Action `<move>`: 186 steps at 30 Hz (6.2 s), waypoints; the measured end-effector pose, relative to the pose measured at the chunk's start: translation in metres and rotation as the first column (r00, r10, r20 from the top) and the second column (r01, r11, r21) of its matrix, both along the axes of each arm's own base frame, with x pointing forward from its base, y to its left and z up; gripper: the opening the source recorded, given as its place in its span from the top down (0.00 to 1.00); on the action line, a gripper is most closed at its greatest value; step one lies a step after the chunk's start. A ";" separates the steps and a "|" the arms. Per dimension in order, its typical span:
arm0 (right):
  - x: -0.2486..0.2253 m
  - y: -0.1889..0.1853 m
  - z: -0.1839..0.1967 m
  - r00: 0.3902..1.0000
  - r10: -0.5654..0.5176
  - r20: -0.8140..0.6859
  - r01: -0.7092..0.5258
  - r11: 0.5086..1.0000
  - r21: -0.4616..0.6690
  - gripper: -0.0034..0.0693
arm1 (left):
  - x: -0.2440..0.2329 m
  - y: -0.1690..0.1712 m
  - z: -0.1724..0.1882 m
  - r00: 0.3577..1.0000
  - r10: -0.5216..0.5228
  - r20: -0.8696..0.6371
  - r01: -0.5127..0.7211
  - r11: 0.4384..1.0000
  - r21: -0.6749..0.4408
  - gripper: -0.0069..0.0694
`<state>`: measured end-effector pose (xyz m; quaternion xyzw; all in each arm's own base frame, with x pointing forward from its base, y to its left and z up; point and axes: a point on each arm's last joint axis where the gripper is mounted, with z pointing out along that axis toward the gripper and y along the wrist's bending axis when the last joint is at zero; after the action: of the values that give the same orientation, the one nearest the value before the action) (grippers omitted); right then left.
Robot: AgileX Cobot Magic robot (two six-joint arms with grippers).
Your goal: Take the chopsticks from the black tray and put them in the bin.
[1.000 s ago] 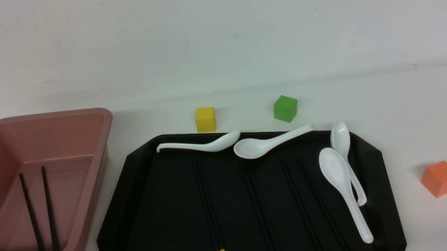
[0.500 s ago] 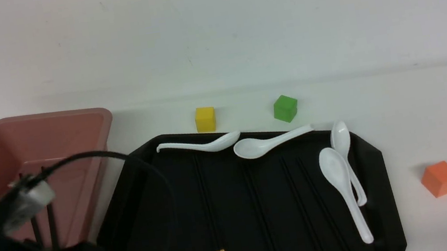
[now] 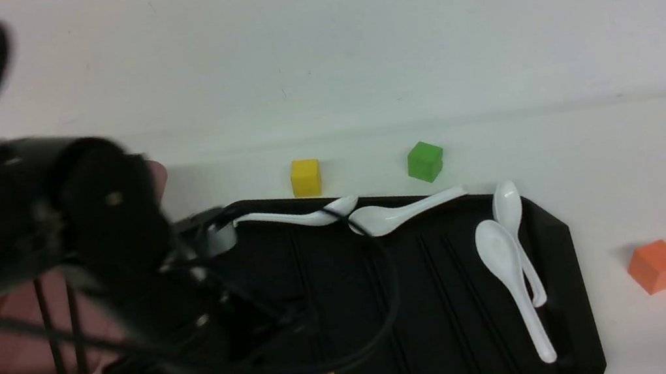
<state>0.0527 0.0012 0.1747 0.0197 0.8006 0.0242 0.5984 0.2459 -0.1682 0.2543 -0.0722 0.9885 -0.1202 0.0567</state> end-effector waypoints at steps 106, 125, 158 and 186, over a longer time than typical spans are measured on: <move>0.000 0.000 0.000 1.000 0.000 0.000 0.000 1.000 0.000 0.62 | 0.078 0.178 0.077 0.942 0.204 0.265 -0.257 0.949 0.181 0.93; 0.000 0.000 0.000 1.000 0.000 0.000 0.000 1.000 0.000 0.62 | -0.168 0.160 0.042 0.591 0.177 0.787 -0.199 0.978 -0.070 0.93; 0.000 0.000 0.000 1.000 0.000 0.000 0.000 1.000 0.001 0.62 | -0.217 0.160 0.031 0.291 0.186 0.939 -0.180 0.974 -0.137 0.93; 0.000 0.000 0.000 1.000 0.000 0.000 0.000 1.000 0.001 0.62 | -0.194 0.160 -0.084 0.441 0.172 0.881 -0.134 0.983 -0.125 0.92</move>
<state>0.0527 0.0012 0.1747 0.0200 0.8006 0.0246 0.5984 0.0519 -0.0087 0.1704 -0.0886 0.8007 -0.1525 0.5725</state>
